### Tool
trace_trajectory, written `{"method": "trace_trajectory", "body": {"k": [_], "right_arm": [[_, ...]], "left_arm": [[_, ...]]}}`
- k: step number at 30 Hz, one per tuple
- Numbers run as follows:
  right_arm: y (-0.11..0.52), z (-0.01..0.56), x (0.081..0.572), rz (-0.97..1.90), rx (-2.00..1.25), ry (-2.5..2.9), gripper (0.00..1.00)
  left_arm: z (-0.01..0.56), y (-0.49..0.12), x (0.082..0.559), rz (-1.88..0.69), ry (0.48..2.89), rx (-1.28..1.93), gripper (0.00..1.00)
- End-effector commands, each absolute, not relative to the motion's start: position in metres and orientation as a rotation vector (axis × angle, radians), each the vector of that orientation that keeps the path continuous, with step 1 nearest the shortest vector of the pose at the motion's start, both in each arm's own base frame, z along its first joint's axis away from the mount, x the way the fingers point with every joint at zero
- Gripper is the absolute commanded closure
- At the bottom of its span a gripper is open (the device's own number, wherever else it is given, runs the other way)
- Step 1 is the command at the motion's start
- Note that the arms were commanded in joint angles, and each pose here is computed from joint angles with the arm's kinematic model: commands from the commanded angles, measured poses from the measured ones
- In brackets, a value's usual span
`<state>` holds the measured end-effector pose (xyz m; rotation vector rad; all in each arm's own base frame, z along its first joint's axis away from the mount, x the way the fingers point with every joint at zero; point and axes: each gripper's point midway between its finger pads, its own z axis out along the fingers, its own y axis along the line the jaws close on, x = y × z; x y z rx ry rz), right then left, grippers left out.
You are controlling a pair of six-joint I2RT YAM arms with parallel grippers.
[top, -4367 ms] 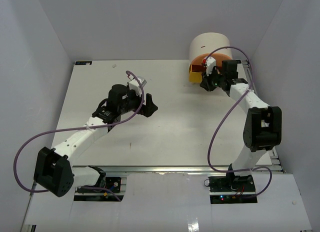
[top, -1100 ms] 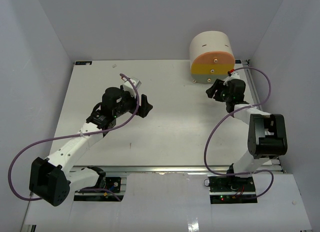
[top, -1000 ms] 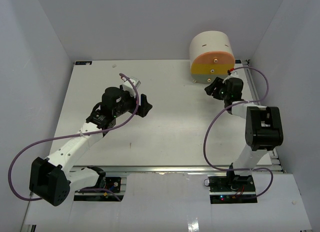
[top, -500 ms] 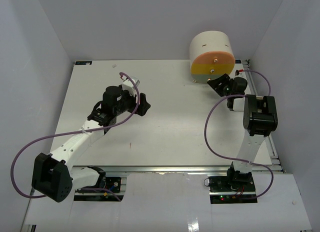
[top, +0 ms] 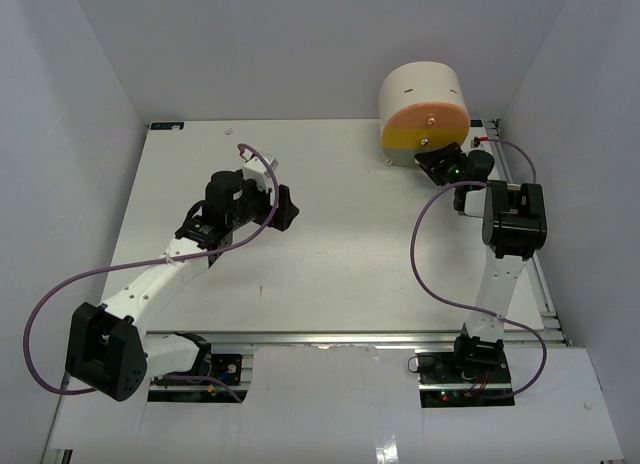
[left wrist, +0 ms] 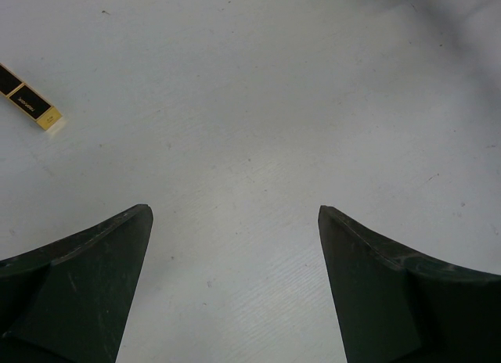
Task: Organize the makeup
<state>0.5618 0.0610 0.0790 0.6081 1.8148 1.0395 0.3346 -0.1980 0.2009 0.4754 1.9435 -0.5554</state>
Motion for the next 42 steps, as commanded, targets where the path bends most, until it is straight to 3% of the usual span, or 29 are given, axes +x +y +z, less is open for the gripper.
{"method": "trace_trajectory", "body": {"k": [1,13,21,29,38,42], "right_arm": [[0.059,0.103,0.579,1.077,0.572,1.724,0.49],[0.059,0.092,0.582,1.094,0.606,1.738,0.65],[0.055,0.093,0.565,1.094,0.605,1.742,0.82],[0.059,0.084,0.505,1.093,0.571,1.815,0.82],[0.057,0.078,0.477,1.078,0.577,1.847,0.82],[0.056,0.079,0.474,1.072,0.572,1.853,0.75]], "left_arm": [[0.208,-0.195,0.339,-0.542,1.922,0.471,0.02],[0.208,-0.194,0.339,-0.542,1.926,0.462,0.02],[0.209,-0.192,0.339,-0.543,1.921,0.458,0.02],[0.219,-0.192,0.336,-0.55,1.894,0.459,0.02],[0.224,-0.192,0.334,-0.561,1.878,0.455,0.02],[0.224,-0.193,0.333,-0.572,1.874,0.459,0.02]]}}
